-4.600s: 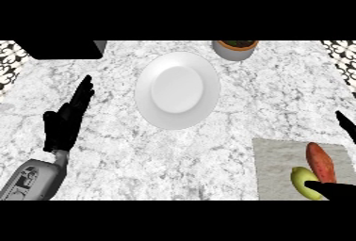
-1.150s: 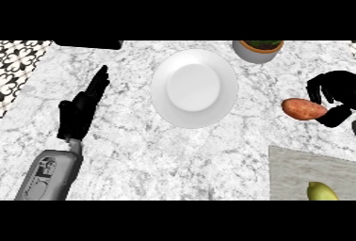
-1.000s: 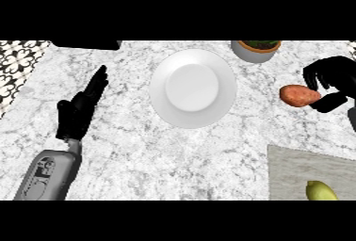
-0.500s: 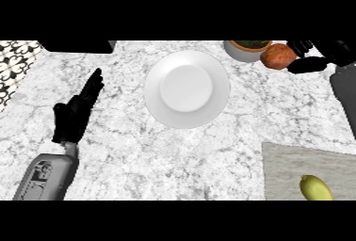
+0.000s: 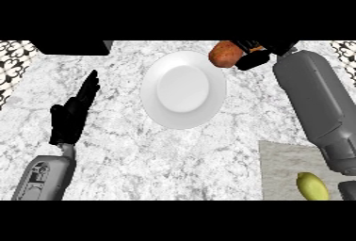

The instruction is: Pick the sweet potato from the placemat and place it in the plate

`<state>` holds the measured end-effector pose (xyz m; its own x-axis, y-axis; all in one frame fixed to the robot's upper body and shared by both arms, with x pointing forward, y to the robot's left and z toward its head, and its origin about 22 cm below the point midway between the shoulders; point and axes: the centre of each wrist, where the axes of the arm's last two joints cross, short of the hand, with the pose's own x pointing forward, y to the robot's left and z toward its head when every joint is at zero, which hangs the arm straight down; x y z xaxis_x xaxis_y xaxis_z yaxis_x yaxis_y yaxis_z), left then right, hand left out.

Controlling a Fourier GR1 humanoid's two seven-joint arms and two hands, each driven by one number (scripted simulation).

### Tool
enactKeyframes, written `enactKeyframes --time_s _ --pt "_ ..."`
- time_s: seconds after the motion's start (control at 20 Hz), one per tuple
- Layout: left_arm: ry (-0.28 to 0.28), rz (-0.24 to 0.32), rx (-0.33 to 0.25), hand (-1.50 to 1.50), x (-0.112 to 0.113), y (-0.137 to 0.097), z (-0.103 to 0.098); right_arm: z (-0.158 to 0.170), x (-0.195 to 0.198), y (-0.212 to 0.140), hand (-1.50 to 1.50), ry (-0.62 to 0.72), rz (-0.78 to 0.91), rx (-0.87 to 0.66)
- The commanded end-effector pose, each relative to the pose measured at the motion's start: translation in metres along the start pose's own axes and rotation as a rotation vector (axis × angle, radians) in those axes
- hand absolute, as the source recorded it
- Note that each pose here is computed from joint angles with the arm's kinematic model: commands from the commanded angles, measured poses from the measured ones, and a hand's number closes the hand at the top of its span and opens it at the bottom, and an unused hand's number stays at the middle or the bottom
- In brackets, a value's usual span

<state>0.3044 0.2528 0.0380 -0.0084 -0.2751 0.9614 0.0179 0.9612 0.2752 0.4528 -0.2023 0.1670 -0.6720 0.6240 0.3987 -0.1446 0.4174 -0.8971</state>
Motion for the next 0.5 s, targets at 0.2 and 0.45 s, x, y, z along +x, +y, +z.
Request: enactKeyframes --time_s 0.2,0.45 --pt "0.005 -0.013 -0.013 0.00 -0.006 -0.017 0.002 -0.056 0.047 0.074 1.50 -0.024 -0.073 0.099" --pt "-0.018 0.012 -0.010 0.00 0.001 -0.018 -0.005 -0.047 0.052 0.131 1.50 -0.028 0.099 0.160"
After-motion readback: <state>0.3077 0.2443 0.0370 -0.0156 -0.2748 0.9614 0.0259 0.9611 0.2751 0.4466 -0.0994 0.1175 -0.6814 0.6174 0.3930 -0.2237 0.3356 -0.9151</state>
